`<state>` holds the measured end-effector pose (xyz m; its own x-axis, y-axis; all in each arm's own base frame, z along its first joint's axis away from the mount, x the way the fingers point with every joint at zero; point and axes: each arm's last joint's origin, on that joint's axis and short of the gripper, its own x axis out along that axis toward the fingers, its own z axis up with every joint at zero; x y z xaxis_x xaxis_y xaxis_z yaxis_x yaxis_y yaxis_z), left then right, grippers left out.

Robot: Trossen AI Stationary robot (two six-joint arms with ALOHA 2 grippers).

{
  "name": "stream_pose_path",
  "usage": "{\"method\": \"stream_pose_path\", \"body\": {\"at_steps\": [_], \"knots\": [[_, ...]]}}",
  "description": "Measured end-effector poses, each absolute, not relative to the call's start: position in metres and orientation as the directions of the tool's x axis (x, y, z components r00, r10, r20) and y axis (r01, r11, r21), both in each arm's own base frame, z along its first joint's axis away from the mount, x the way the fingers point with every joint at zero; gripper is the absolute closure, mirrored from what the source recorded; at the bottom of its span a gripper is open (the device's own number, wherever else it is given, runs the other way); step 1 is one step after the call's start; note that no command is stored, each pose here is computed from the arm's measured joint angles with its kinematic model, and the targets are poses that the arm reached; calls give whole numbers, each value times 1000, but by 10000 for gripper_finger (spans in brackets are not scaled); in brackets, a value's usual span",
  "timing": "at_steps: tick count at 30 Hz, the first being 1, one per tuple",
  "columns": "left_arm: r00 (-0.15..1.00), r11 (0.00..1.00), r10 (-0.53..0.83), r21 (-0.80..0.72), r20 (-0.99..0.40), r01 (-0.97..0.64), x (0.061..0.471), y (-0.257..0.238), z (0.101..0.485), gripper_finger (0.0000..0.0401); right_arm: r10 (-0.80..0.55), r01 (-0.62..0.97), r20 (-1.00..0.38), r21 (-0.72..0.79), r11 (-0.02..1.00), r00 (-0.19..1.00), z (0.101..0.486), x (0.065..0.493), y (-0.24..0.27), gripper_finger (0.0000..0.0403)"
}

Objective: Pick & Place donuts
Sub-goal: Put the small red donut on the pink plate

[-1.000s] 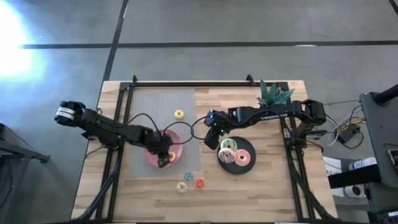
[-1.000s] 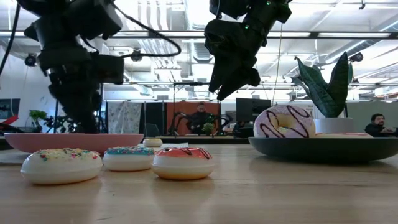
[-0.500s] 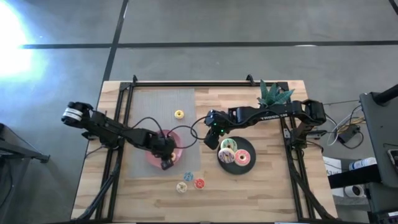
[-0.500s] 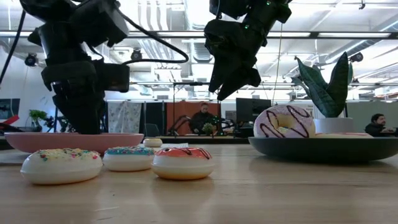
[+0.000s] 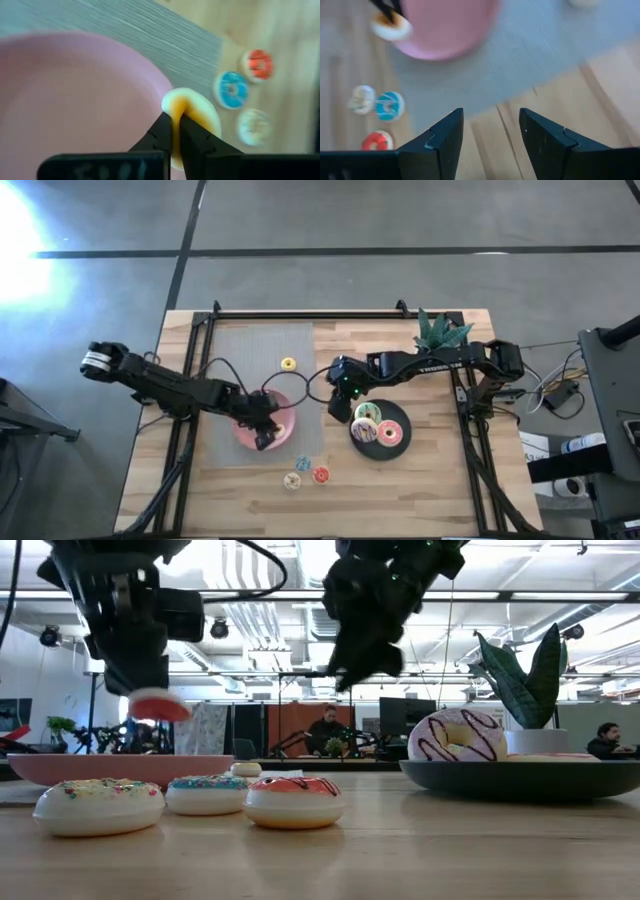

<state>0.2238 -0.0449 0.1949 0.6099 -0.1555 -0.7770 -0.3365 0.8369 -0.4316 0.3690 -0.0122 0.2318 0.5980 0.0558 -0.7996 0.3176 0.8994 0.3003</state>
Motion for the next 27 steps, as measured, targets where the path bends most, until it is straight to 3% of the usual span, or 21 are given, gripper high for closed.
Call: {"method": "stream_pose_path", "body": {"at_steps": [4, 8, 11, 15, 20, 27], "knots": [[653, 690, -330, -646, -681, -326, 219, -32, 196, 401, 95, 93, -683, 233, 968, 724, 243, 382, -5, 218], [752, 478, -480, -853, -452, -208, 217, -13, 194, 401, 122, -138, -558, 13, 990, 821, 255, 391, 7, 218], [829, 353, -463, -923, -314, -153, 214, 6, 191, 401, 127, -198, -497, -93, 976, 859, 260, 396, 13, 218], [887, 228, -396, -961, -238, -156, 206, 25, 186, 401, 124, -217, -487, -139, 966, 865, 260, 398, 12, 218], [903, 166, -375, -973, -212, -159, 209, 33, 190, 401, 123, -237, -479, -185, 954, 869, 261, 398, 11, 218], [929, 193, -346, -979, -131, -66, 224, 37, 223, 401, 117, -229, -470, -189, 955, 875, 254, 403, 10, 218]]}}
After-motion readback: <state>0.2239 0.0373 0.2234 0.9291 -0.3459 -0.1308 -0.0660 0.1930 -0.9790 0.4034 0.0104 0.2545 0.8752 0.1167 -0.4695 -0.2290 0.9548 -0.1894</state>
